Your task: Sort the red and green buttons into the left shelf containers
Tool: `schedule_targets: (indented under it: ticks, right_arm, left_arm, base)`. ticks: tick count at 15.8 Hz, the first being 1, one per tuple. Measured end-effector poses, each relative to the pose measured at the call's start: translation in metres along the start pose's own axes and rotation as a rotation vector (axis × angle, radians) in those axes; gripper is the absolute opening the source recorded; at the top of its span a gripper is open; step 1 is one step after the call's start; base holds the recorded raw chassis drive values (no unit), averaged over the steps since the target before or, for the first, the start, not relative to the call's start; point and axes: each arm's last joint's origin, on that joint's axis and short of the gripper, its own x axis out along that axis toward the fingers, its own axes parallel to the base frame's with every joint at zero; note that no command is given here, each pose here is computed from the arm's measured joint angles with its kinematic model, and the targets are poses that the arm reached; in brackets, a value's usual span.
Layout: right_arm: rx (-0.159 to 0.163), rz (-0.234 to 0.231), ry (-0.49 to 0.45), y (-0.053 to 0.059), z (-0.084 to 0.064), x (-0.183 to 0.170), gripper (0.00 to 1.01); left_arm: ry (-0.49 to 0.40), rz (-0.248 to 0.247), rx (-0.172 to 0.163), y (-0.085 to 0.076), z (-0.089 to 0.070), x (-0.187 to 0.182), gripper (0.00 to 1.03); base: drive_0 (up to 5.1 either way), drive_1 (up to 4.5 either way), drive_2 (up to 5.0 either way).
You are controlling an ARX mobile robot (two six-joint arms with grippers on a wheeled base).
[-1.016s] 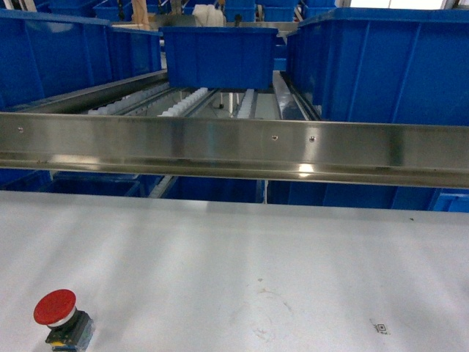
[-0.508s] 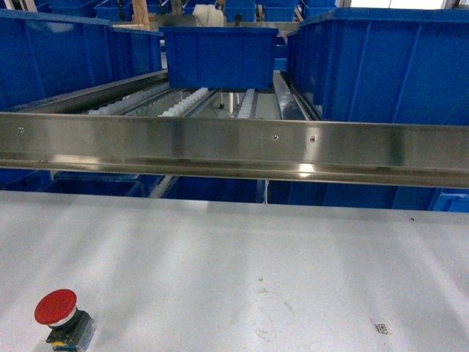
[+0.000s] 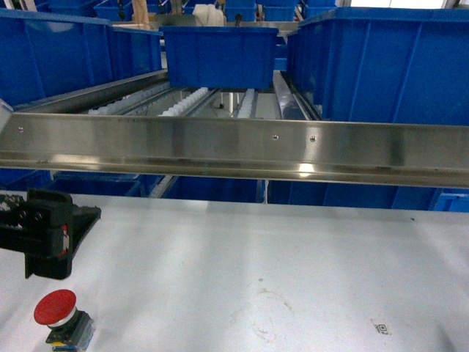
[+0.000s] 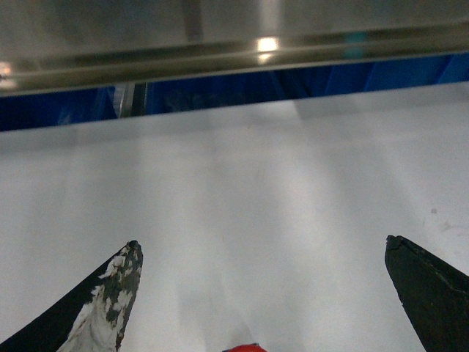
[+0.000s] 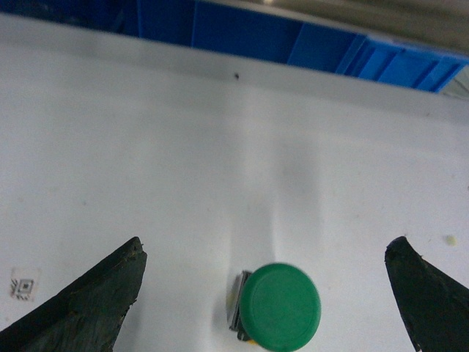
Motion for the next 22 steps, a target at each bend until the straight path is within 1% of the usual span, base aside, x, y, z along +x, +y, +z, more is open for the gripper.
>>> schedule_targets:
  ticks: [1, 2, 4, 11, 13, 16, 18, 19, 20, 21, 22]
  right_arm:
    - [-0.016, -0.007, 0.045, -0.001, -0.008, 0.004, 0.98]
    - [-0.025, -0.020, 0.059, -0.001, -0.010, 0.005, 0.98]
    - [-0.032, -0.025, 0.043, -0.002, -0.008, 0.004, 0.98]
    - [-0.031, -0.023, 0.043, -0.002, -0.009, 0.006, 0.98]
    - [-0.032, -0.015, 0.059, -0.001, -0.009, 0.010, 0.98]
    - [-0.033, -0.016, 0.062, -0.003, -0.002, 0.023, 0.98]
    - [-0.036, -0.012, 0.092, -0.001, -0.002, 0.034, 0.98]
    - [-0.039, 0.002, 0.118, 0.001, -0.005, 0.041, 0.98]
    - [-0.040, -0.005, 0.173, 0.002, -0.016, 0.063, 0.98]
    - [-0.039, -0.005, 0.201, 0.002, -0.020, 0.070, 0.98]
    - [-0.040, -0.016, 0.216, 0.001, -0.024, 0.073, 0.98]
  left_arm:
    - [0.015, 0.022, 0.003, 0.001, -0.006, 0.004, 0.98]
    - [0.028, 0.033, 0.003, 0.001, -0.009, 0.004, 0.98]
    - [0.020, 0.037, 0.004, 0.001, -0.008, 0.004, 0.98]
    - [0.021, 0.037, 0.004, 0.001, -0.008, 0.004, 0.98]
    - [0.021, 0.038, 0.004, 0.001, -0.008, 0.004, 0.98]
    - [0.021, 0.040, 0.004, 0.001, -0.008, 0.004, 0.98]
    - [0.021, 0.040, 0.004, 0.001, -0.008, 0.004, 0.98]
    - [0.021, 0.040, 0.004, 0.001, -0.008, 0.004, 0.98]
    - [0.021, 0.040, 0.004, 0.001, -0.008, 0.004, 0.98]
    - [0.021, 0.040, 0.004, 0.001, -0.008, 0.004, 0.98]
    - [0.021, 0.040, 0.004, 0.001, -0.008, 0.004, 0.98]
  base:
    - [0.0, 0.00, 0.0]
    - [0.0, 0.00, 0.0]
    - [0.0, 0.00, 0.0]
    - [0.0, 0.00, 0.0]
    - [0.0, 0.00, 0.0]
    - [0.0, 0.00, 0.0]
    - [0.0, 0.00, 0.0]
    - [0.0, 0.00, 0.0]
    - [0.0, 0.00, 0.0]
    - [0.0, 0.00, 0.0]
    - [0.0, 0.00, 0.0]
